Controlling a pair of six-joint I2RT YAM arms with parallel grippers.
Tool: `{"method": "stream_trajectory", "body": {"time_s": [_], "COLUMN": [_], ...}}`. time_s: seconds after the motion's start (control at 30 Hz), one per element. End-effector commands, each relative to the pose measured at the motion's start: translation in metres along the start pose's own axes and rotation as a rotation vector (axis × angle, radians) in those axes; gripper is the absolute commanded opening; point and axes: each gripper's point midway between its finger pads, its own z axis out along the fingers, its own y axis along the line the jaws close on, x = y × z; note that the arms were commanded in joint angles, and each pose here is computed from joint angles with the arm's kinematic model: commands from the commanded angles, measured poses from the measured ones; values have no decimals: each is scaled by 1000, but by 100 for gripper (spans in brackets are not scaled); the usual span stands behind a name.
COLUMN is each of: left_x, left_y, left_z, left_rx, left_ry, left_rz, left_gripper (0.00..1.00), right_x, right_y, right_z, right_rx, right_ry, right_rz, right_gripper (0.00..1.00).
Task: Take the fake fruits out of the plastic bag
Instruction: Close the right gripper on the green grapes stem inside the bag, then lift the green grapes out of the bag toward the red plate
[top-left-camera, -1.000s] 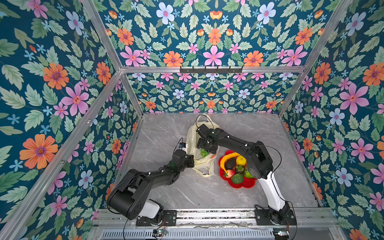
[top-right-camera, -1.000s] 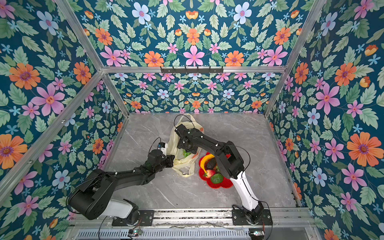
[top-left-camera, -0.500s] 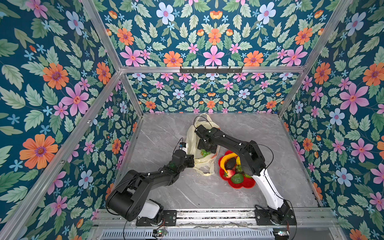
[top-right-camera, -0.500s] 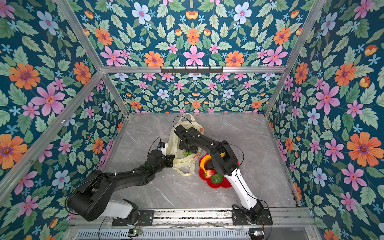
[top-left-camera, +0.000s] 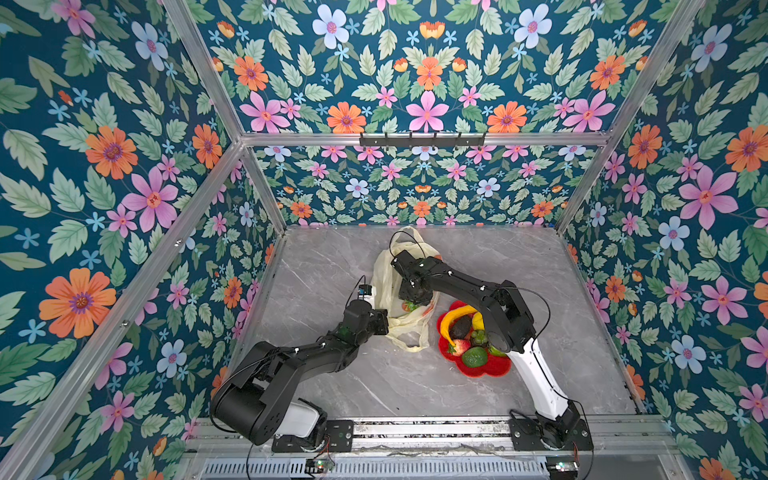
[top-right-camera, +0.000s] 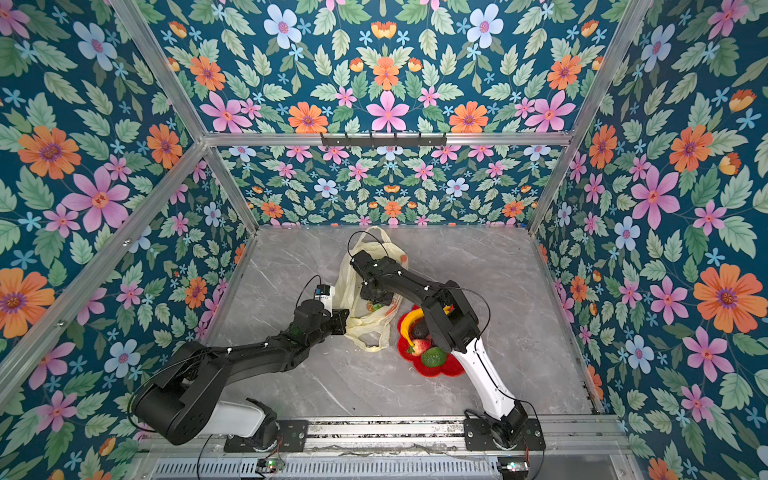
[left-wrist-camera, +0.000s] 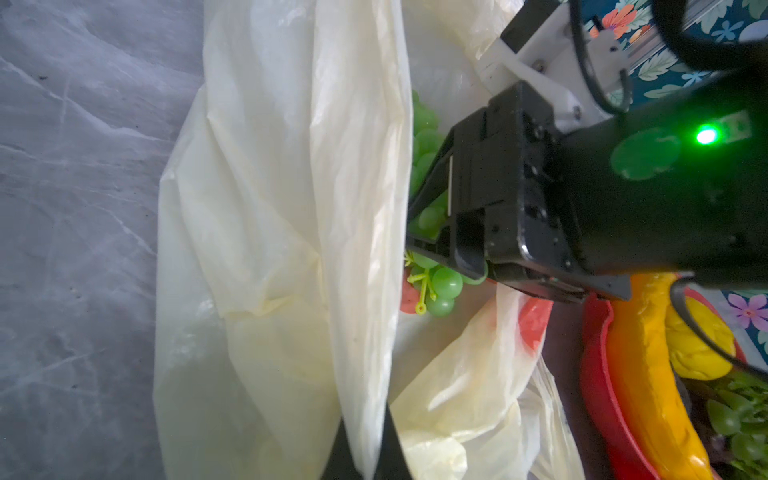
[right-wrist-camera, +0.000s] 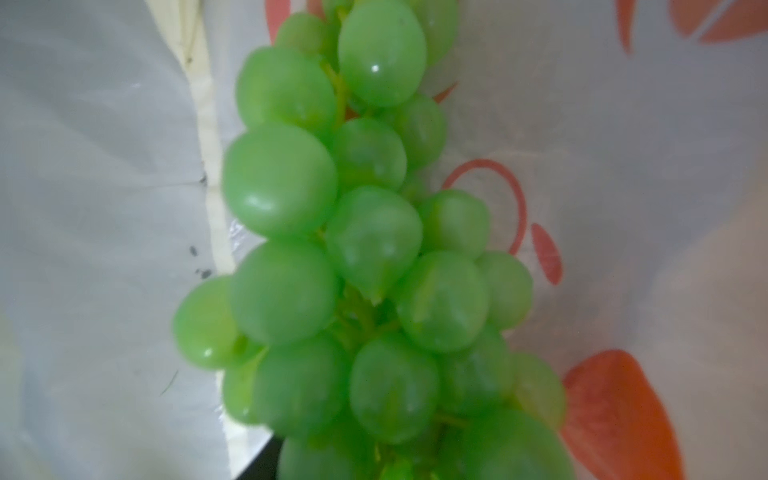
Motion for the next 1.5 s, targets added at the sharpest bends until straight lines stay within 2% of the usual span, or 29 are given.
{"method": "stream_trajectory", "body": {"time_s": [0.0,0.57,0.93,1.47], "left_x": [-6,-8,-9,-8], "left_y": [-1,2,2,7], "left_z": [0,0,0,4], "left_rx": [1,-20,-25,-55], "left_ry": [-24,-30,-32,-25], "left_rz": [15,19,22,22], "left_gripper": [0,0,0,0], "right_x": [-6,-7,-11,-12], "right_y": [17,25,33,41], "right_z": [-8,-14,-39,-67], "right_rx": [-79,-143,-218,-291], "right_ry": [-17,-35,-61,-71], "right_rz": [-15,-27,-14,-31], "right_gripper": [52,42,35,34]}}
